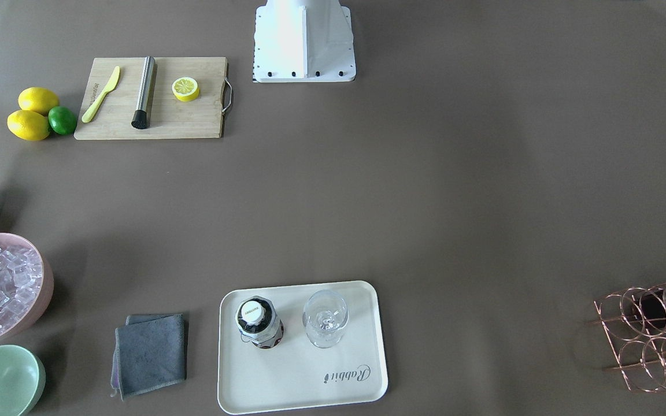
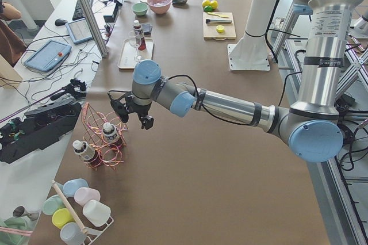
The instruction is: Take tea from basket to plate
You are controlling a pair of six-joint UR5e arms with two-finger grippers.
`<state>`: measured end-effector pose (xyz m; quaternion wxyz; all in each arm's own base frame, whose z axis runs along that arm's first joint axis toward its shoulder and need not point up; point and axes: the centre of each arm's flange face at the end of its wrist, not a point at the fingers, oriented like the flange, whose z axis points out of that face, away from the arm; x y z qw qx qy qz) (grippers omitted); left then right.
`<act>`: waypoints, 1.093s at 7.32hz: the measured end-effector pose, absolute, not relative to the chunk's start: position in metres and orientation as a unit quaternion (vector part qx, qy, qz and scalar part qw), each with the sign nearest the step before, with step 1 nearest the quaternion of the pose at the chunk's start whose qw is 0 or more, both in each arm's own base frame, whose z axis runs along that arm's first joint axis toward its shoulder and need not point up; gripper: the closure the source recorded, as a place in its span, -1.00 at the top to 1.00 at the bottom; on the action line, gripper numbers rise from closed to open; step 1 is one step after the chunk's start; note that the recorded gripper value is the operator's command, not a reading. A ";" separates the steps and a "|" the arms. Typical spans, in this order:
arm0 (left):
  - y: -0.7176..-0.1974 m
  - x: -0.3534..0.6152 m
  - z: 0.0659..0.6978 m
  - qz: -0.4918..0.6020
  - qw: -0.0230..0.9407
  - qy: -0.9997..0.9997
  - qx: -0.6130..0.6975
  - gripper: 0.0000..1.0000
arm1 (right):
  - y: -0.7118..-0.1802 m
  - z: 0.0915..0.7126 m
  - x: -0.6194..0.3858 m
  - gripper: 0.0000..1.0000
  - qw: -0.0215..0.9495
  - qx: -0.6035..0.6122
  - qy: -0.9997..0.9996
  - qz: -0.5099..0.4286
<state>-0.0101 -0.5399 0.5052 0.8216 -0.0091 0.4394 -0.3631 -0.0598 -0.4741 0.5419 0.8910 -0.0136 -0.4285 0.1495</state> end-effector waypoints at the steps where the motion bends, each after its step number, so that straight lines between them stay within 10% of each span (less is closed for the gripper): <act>1: -0.538 -0.008 0.512 -0.304 0.847 0.435 0.013 0.96 | -0.450 0.580 -0.027 0.99 0.898 -0.012 -0.417 0.138; 8: -0.536 0.008 0.531 -0.018 0.923 0.381 0.054 0.94 | -0.361 0.693 0.068 0.99 0.918 0.007 -0.389 0.079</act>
